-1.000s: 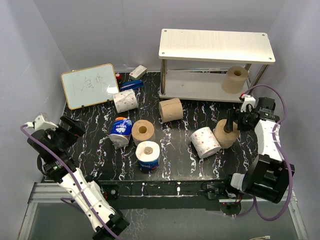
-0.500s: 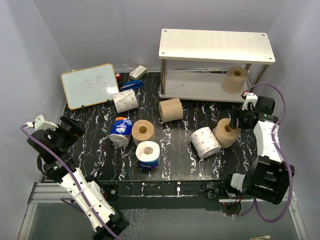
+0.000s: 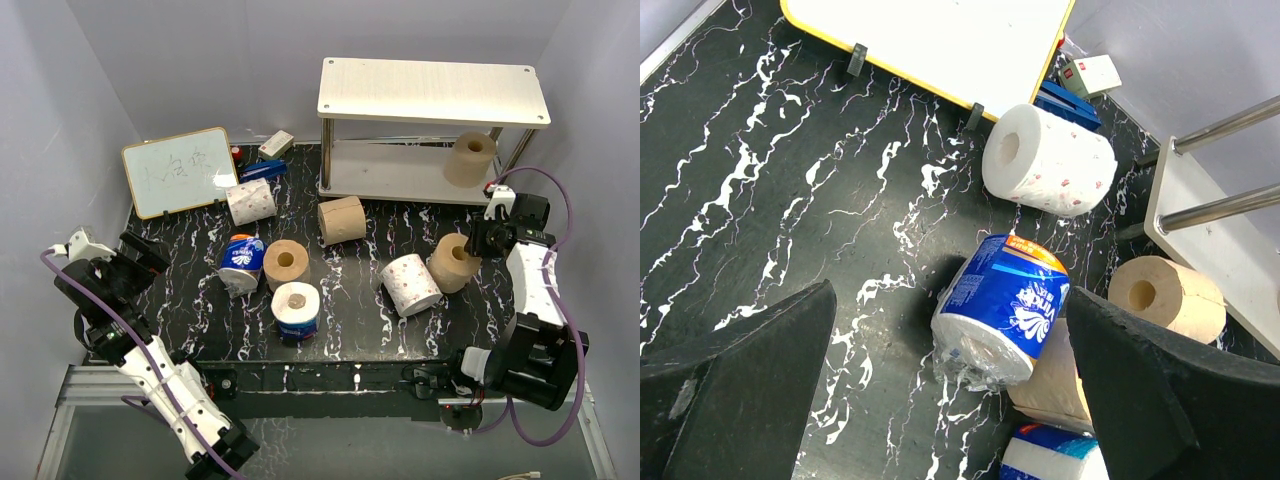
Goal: Place and organize the paper towels onto the shelf
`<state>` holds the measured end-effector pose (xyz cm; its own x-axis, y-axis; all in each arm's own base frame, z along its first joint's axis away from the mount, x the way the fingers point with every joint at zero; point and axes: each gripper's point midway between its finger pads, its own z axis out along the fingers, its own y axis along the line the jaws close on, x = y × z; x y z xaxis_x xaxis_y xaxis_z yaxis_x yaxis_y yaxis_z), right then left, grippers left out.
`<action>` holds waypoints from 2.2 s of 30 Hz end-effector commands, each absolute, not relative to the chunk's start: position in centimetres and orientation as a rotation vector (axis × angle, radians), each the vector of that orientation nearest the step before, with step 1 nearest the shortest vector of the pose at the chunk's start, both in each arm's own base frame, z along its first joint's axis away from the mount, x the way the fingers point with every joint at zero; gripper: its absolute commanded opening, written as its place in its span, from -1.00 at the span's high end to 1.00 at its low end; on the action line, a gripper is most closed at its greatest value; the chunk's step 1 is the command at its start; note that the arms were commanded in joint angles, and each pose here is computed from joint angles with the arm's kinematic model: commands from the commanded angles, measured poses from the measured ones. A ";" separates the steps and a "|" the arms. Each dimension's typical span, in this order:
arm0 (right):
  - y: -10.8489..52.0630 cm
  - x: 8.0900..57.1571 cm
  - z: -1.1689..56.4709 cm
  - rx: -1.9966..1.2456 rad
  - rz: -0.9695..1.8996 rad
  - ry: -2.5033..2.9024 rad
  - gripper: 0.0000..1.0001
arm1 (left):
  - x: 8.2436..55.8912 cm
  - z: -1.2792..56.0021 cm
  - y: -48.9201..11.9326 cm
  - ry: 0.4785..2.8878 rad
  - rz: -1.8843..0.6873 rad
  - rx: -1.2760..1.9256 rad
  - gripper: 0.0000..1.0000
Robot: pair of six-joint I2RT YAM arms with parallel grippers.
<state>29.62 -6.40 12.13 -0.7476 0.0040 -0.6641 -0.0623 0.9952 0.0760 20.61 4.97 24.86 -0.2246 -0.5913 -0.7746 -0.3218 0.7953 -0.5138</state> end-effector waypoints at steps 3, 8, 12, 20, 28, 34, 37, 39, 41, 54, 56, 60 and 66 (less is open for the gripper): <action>-6.0 30.0 13.1 -0.010 0.156 2.402 0.75 | 20.8 24.8 4.9 1.826 -0.302 -0.691 -0.96; -5.4 30.2 13.9 0.013 0.203 2.388 1.00 | 20.8 24.8 5.0 1.827 -0.302 -0.690 -0.96; -4.9 30.5 14.4 0.032 0.244 2.376 1.00 | 20.8 24.9 4.9 1.826 -0.302 -0.689 -0.96; -4.1 29.7 14.4 -0.071 0.259 2.405 -0.27 | 20.7 24.9 4.9 1.826 -0.303 -0.690 -0.96; -4.5 29.8 15.0 -0.091 0.211 2.376 -0.34 | 20.7 24.9 4.9 1.825 -0.302 -0.691 -0.96; -5.0 30.2 14.2 -0.068 0.187 2.386 -0.17 | 20.7 24.9 4.9 1.825 -0.303 -0.690 -0.96; -4.8 30.1 13.2 -0.058 0.198 2.409 -0.11 | 20.7 24.9 4.9 1.824 -0.302 -0.691 -0.96; -4.9 30.0 12.4 -0.049 0.198 2.429 -0.11 | 20.7 24.9 4.9 1.824 -0.303 -0.691 -0.96; -4.9 30.0 12.0 -0.039 0.196 2.437 -0.10 | 20.7 24.9 4.9 1.825 -0.303 -0.691 -0.96; -4.8 30.7 11.5 -0.041 0.169 2.439 0.41 | 20.8 24.8 4.9 1.828 -0.304 -0.694 -0.96; -4.7 30.8 11.9 -0.034 0.181 2.430 0.60 | 20.8 24.7 5.0 1.830 -0.305 -0.695 -0.96; -4.0 31.1 12.9 0.036 0.240 2.411 1.00 | 20.8 24.6 5.0 1.834 -0.308 -0.701 -0.96; -2.5 31.6 16.4 0.213 0.364 2.339 1.00 | 21.0 24.5 5.2 1.841 -0.313 -0.708 -0.96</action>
<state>29.31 -3.57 10.99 -0.8055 0.1354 -0.5769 0.0061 0.9754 0.2203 20.73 5.15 24.65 -0.2303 -0.5987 -0.7671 -0.3288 0.7898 -0.5178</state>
